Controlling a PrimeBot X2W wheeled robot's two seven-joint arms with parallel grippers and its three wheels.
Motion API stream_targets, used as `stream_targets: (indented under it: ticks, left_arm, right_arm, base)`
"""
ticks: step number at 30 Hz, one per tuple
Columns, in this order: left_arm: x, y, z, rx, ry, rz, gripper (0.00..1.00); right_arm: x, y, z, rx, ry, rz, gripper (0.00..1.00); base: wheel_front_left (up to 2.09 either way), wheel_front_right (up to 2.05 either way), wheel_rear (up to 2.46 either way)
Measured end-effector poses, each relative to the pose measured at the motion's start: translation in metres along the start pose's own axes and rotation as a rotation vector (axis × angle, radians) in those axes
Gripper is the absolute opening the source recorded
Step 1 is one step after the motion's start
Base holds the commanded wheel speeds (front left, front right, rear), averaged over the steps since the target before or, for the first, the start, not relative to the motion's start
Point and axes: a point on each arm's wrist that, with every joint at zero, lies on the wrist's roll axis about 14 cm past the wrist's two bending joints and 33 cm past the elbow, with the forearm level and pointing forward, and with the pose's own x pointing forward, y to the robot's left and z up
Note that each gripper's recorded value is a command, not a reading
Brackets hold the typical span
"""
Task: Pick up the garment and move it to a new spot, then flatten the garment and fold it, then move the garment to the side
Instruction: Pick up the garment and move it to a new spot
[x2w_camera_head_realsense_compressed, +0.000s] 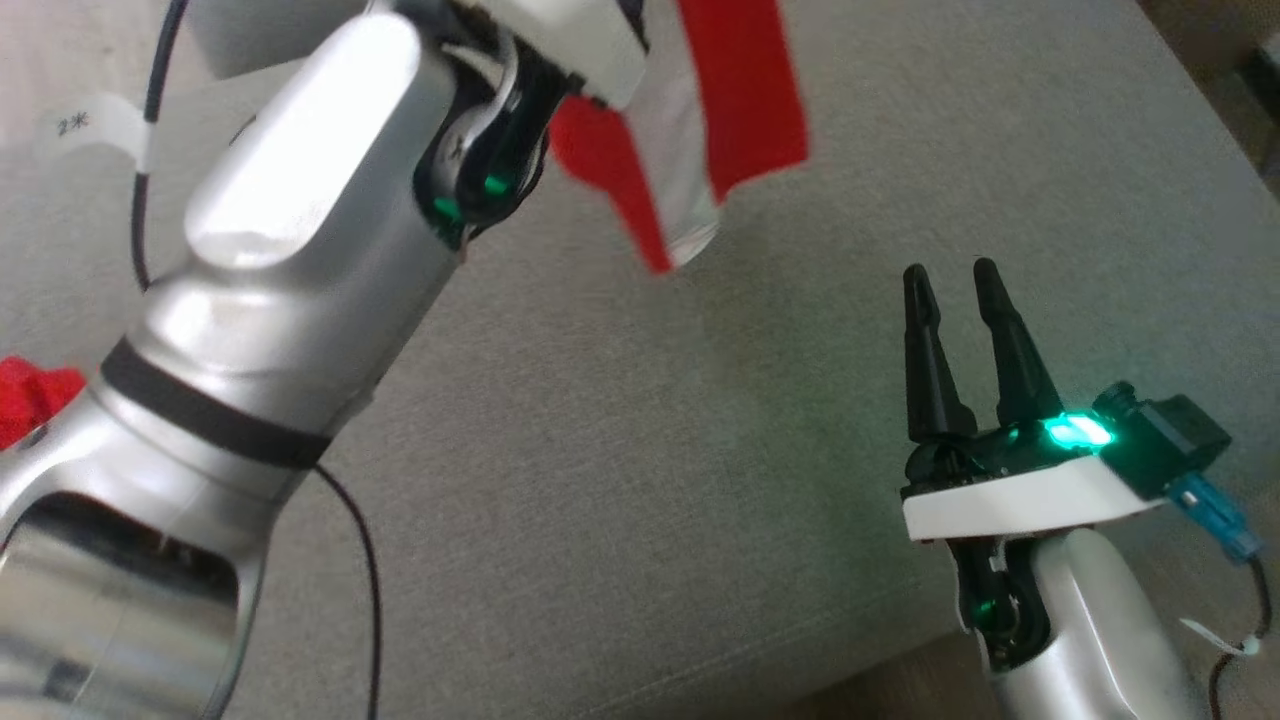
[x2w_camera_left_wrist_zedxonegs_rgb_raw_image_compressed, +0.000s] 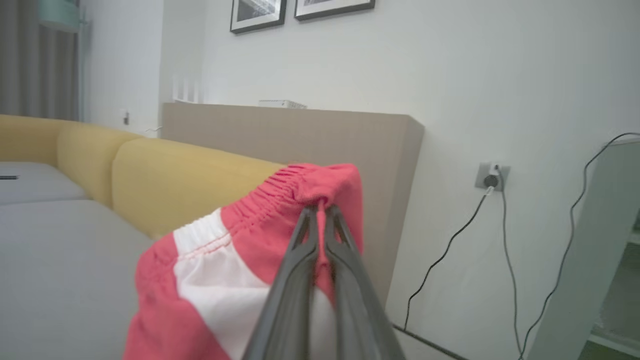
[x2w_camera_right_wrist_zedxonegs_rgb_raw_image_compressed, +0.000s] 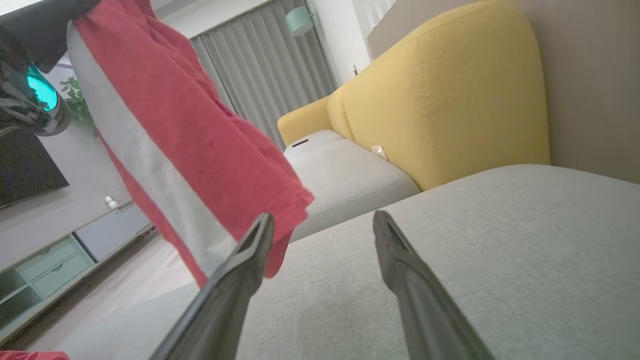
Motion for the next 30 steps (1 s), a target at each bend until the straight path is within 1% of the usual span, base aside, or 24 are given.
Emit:
stream_targets:
  ticks: [2,4,6,9,12,15,16,17,20,23,30]
  left_arm:
    - [0.009,-0.003,0.001,-0.027,-0.031,-0.008,0.00]
    - [0.007,0.014,-0.016,-0.052,-0.009,0.035,0.00]
    - [-0.008,0.034,-0.039,-0.067,0.043,0.098,0.00]
    - [-0.048,0.062,-0.092,-0.080,0.173,0.189,0.00]
    - [-0.103,0.085,-0.149,-0.081,0.332,0.292,0.00]
    - [-0.152,0.100,-0.186,-0.057,0.462,0.372,0.00]
    - [-0.162,0.106,-0.189,-0.046,0.478,0.396,0.47]
    - [-0.168,0.110,-0.188,-0.028,0.483,0.413,1.00]
    - [-0.173,0.126,-0.174,0.009,0.450,0.461,1.00]
    - [-0.178,0.138,-0.153,0.024,0.389,0.512,1.00]
    - [-0.204,0.137,-0.103,0.054,0.240,0.583,1.00]
  right_arm:
    - [-0.001,-0.006,0.001,-0.006,0.000,-0.018,1.00]
    - [-0.001,-0.010,-0.001,-0.009,0.004,-0.030,1.00]
    - [0.001,-0.010,0.000,-0.009,0.001,-0.029,1.00]
    - [0.004,-0.009,-0.003,-0.006,0.005,-0.025,1.00]
    - [0.008,-0.007,-0.007,-0.005,0.015,-0.016,1.00]
    - [0.012,-0.002,-0.013,-0.009,0.029,-0.001,1.00]
    - [0.014,-0.001,-0.015,-0.011,0.033,0.006,1.00]
    - [0.015,0.001,-0.017,-0.011,0.037,0.012,1.00]
    - [0.018,0.007,-0.021,-0.015,0.046,0.032,1.00]
    - [0.020,0.014,-0.023,-0.020,0.051,0.055,1.00]
    - [0.019,0.029,-0.021,-0.034,0.043,0.102,1.00]
  base:
    - [0.00,0.00,0.00]
    - [0.00,0.00,0.00]
    - [0.00,0.00,0.00]
    - [0.00,0.00,0.00]
    - [0.00,0.00,0.00]
    - [0.00,0.00,0.00]
    - [0.00,0.00,0.00]
    - [0.00,0.00,0.00]
    - [0.00,0.00,0.00]
    - [0.00,0.00,0.00]
    - [0.00,0.00,0.00]
